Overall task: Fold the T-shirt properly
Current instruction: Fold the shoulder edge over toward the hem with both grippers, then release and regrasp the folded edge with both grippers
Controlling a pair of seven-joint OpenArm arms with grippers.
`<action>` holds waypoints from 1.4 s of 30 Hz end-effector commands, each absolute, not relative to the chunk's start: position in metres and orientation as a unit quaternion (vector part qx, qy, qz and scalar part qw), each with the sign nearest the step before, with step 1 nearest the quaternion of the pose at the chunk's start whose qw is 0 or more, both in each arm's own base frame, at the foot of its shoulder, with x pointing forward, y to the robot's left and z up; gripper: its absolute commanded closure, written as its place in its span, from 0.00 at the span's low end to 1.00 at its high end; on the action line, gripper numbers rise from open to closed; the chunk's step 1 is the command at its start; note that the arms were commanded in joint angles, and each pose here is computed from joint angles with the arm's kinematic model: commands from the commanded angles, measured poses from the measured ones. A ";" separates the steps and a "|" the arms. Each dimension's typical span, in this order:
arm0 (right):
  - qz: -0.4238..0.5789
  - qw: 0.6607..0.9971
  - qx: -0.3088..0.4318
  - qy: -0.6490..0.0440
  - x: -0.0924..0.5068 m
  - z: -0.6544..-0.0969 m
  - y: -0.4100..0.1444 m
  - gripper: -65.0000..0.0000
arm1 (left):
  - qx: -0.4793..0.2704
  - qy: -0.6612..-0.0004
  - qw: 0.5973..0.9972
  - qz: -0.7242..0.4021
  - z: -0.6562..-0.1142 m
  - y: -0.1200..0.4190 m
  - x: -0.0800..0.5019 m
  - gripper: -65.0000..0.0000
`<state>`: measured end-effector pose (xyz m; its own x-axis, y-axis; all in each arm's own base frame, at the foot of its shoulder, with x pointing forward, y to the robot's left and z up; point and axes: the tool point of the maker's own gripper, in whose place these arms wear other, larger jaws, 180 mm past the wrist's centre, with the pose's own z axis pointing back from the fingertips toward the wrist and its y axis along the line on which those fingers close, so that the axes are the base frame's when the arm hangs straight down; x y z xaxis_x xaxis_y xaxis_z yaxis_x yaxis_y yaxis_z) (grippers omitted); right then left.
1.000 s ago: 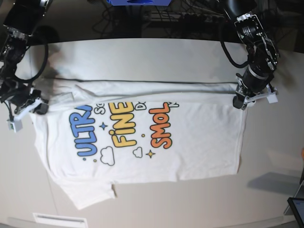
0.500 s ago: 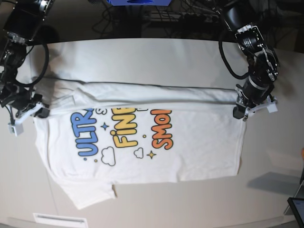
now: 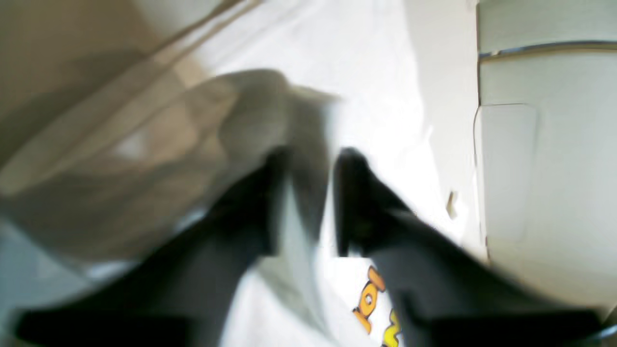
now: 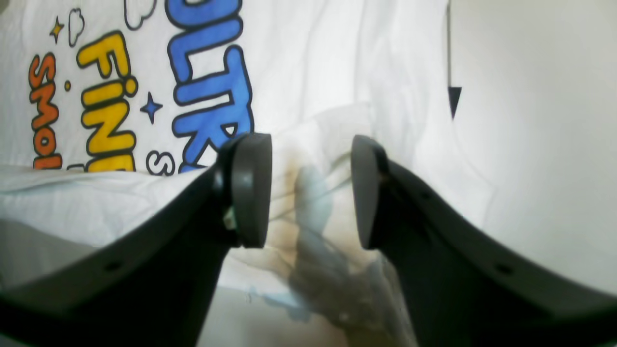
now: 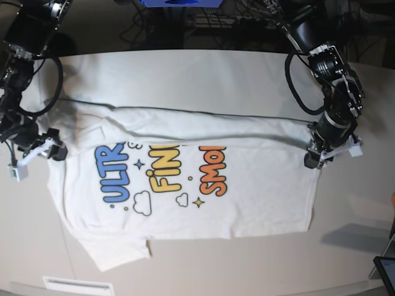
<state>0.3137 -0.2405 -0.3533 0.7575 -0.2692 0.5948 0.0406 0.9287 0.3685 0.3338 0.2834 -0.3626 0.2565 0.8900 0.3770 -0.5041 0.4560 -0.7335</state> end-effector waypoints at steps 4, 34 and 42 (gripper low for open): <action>-0.074 0.913 0.165 -0.366 0.324 -0.336 -0.246 0.58 | -0.258 -0.421 0.740 0.456 -0.344 0.288 0.356 0.36; 0.225 0.866 -0.020 -0.447 0.258 -0.363 -0.170 0.99 | 0.120 -0.623 0.772 0.039 -0.262 0.267 0.316 1.00; 0.175 0.875 -0.072 -0.445 0.260 -0.366 -0.185 0.99 | 0.143 -0.628 0.765 0.013 -0.296 0.271 0.314 1.00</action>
